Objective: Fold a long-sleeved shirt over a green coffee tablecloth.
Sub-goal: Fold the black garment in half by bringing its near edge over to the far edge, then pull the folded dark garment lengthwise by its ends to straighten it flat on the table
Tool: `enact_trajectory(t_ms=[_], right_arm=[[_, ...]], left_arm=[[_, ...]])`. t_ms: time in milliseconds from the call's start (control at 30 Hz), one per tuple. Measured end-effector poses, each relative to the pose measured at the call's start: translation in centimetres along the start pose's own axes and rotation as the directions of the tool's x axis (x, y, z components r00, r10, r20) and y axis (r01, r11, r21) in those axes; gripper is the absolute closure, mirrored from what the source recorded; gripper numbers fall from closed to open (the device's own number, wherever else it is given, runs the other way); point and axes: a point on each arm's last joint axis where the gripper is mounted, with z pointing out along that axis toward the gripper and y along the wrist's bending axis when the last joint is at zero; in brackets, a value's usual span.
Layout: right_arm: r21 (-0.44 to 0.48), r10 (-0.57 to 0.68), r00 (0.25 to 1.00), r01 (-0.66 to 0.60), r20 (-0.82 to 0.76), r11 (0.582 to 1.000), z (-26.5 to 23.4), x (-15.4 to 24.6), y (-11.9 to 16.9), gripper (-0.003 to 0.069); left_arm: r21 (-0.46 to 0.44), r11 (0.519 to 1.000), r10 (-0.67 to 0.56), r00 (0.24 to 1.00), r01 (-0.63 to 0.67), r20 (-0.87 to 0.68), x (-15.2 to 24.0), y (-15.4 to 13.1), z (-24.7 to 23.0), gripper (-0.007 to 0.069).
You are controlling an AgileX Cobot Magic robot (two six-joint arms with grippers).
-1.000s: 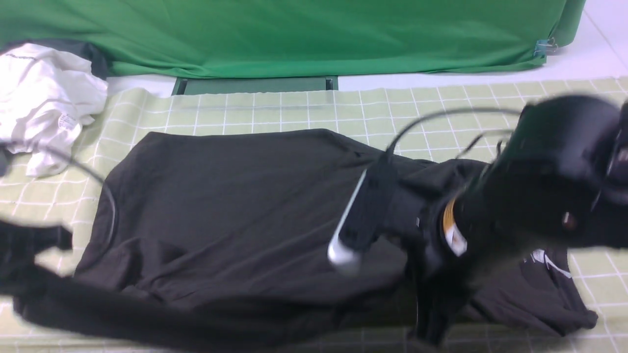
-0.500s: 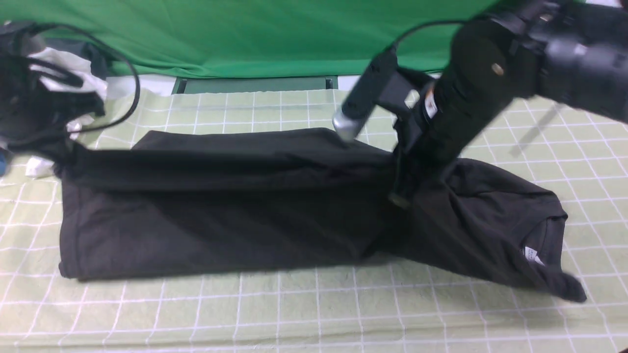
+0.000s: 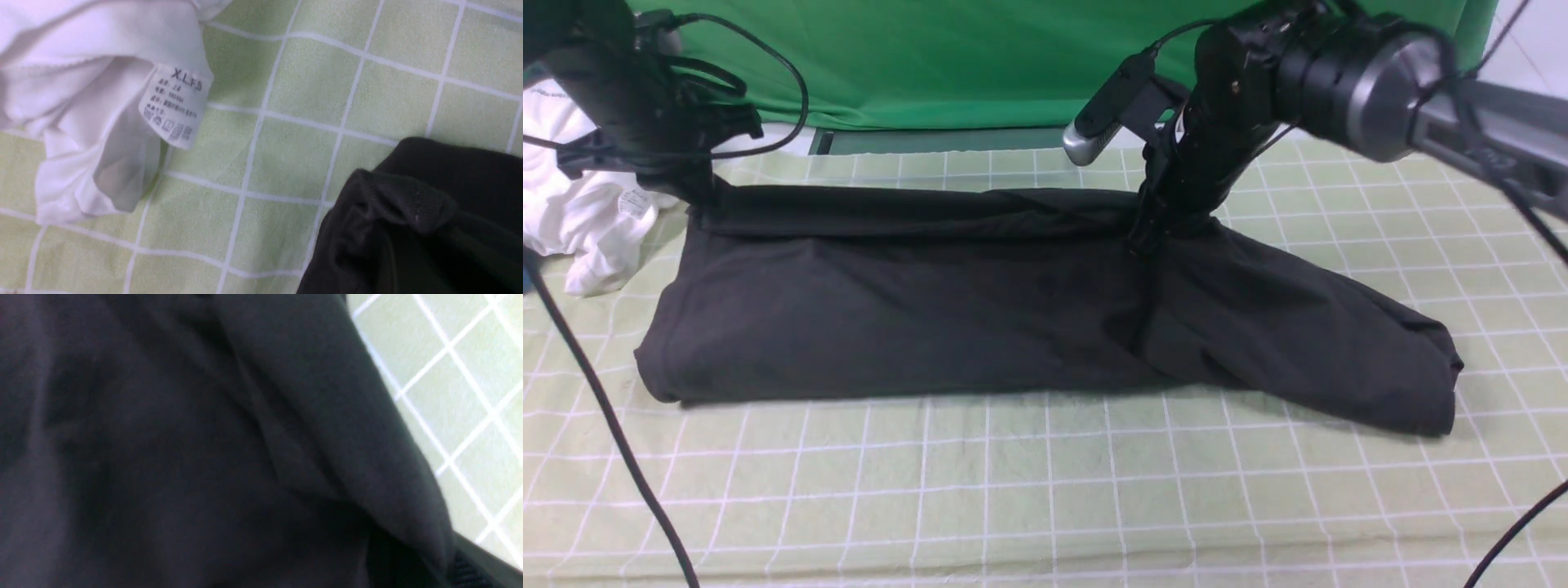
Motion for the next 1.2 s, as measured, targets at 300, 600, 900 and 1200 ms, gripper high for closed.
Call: enact_trajectory(t_ms=[300,600,900,1200], right_arm=[[0.037,0.003,0.998,-0.005,0.066,0.999,1.0,-0.7,-0.4,0.0319],[0.044,0.101,0.994,-0.103,0.04,0.994,-7.4,-0.5,-1.5,0.0368],[0.048,0.144,0.99,-0.143,-0.012,0.989,-14.8,1.2,-1.9,0.065],[0.048,0.179,0.982,-0.176,-0.057,0.983,-16.9,2.6,-2.6,0.0654]], left_arm=[[-0.049,0.998,0.038,0.999,-0.037,0.03,-0.6,0.4,0.7,0.0353],[-0.003,0.998,0.064,0.998,-0.064,-0.025,-1.5,-0.3,-2.9,0.0233],[0.238,0.92,0.344,0.932,-0.311,-0.11,3.1,-9.8,-2.3,0.0612],[0.257,0.829,0.545,0.819,-0.496,-0.177,9.3,-16.1,1.5,0.0621]])
